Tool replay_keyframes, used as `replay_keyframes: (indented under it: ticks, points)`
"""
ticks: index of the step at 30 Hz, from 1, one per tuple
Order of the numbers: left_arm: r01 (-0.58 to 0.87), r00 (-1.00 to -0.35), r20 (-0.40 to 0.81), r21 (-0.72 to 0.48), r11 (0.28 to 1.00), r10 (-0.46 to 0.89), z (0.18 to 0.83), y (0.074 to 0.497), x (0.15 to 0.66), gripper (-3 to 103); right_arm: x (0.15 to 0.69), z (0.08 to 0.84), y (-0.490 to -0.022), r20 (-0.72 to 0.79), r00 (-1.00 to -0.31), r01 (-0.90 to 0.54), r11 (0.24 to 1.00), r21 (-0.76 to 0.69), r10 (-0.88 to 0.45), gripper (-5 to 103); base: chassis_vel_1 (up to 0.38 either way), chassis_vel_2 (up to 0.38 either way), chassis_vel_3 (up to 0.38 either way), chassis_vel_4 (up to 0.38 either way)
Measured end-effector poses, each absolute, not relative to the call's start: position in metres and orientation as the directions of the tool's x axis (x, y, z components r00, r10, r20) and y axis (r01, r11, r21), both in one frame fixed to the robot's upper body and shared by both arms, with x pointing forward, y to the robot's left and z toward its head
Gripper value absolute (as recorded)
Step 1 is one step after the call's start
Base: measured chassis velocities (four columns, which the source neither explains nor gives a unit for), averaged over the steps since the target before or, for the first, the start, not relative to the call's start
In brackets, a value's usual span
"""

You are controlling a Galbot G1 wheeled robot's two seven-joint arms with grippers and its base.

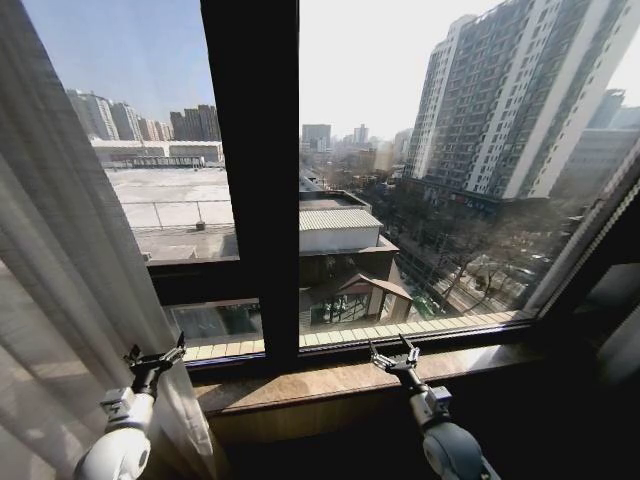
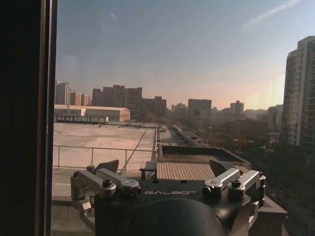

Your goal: Open the curtains by pulling them apart, changing their state from closed to fully open.

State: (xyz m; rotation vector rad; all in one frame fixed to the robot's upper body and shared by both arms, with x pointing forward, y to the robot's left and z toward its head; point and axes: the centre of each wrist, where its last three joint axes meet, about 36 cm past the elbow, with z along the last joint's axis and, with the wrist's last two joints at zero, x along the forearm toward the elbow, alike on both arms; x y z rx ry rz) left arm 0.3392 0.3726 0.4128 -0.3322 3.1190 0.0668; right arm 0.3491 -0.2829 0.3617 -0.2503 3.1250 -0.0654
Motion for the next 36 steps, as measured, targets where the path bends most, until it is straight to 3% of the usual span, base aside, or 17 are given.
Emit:
replay_keyframes:
  ticks: [1, 4, 7, 10, 12, 13, 14, 16, 20, 22, 27, 36]
  points:
    - [-0.211, -0.978, -0.009, 0.042, 0.977, -0.21, 0.413, 0.373, 0.339, 89, 0.349, 0.362, -0.283, -0.003, -0.987, -0.159, 0.986, -0.042, -0.159, 100, 0.0, 0.0, 0.0, 0.0]
    - [-0.216, -0.976, -0.021, 0.04, 0.976, -0.216, 0.411, 0.375, 0.34, 73, 0.349, 0.362, -0.283, -0.003, -0.987, -0.159, 0.986, -0.042, -0.159, 100, 0.0, 0.0, 0.0, 0.0]
    - [-0.22, -0.975, -0.028, 0.039, 0.975, -0.219, 0.411, 0.376, 0.34, 68, 0.349, 0.362, -0.283, -0.003, -0.987, -0.159, 0.986, -0.042, -0.159, 100, 0.0, 0.0, 0.0, 0.0]
    - [-0.225, -0.974, -0.029, 0.037, 0.974, -0.224, 0.41, 0.375, 0.338, 51, 0.349, 0.362, -0.283, -0.003, -0.987, -0.159, 0.986, -0.042, -0.159, 100, 0.0, 0.0, 0.0, 0.0]
    - [-0.226, -0.974, -0.029, 0.036, 0.973, -0.225, 0.409, 0.375, 0.338, 51, 0.349, 0.362, -0.283, -0.003, -0.987, -0.159, 0.986, -0.042, -0.159, 100, 0.0, 0.0, 0.0, 0.0]
    - [-0.228, -0.973, -0.028, 0.034, 0.973, -0.227, 0.409, 0.374, 0.337, 40, 0.349, 0.362, -0.283, -0.003, -0.987, -0.159, 0.986, -0.042, -0.159, 100, 0.0, 0.0, 0.0, 0.0]
    - [-0.228, -0.973, -0.028, 0.033, 0.973, -0.228, 0.408, 0.374, 0.336, 40, 0.349, 0.362, -0.283, -0.002, -0.987, -0.159, 0.986, -0.042, -0.159, 100, 0.0, 0.0, 0.0, 0.0]
    - [-0.228, -0.973, -0.028, 0.033, 0.973, -0.228, 0.408, 0.374, 0.336, 29, 0.349, 0.362, -0.283, -0.003, -0.987, -0.159, 0.986, -0.042, -0.159, 100, 0.0, 0.0, 0.0, 0.0]
    - [-0.23, -0.973, -0.03, 0.033, 0.973, -0.229, 0.408, 0.374, 0.334, 18, 0.349, 0.362, -0.283, -0.003, -0.987, -0.159, 0.986, -0.042, -0.159, 100, 0.0, 0.0, 0.0, 0.0]
    - [-0.231, -0.973, -0.03, 0.032, 0.972, -0.23, 0.407, 0.374, 0.332, 7, 0.349, 0.362, -0.283, -0.003, -0.987, -0.159, 0.986, -0.042, -0.159, 100, 0.0, 0.0, 0.0, 0.0]
    - [-0.233, -0.972, -0.034, 0.033, 0.972, -0.232, 0.407, 0.375, 0.326, 0, 0.349, 0.362, -0.283, -0.003, -0.987, -0.159, 0.986, -0.042, -0.159, 100, 0.0, 0.0, 0.0, 0.0]
    - [-0.242, -0.97, -0.04, 0.036, 0.97, -0.24, 0.41, 0.377, 0.319, 0, 0.349, 0.362, -0.283, -0.003, -0.987, -0.159, 0.986, -0.042, -0.159, 100, 0.033, 0.02, -0.025, -0.017]
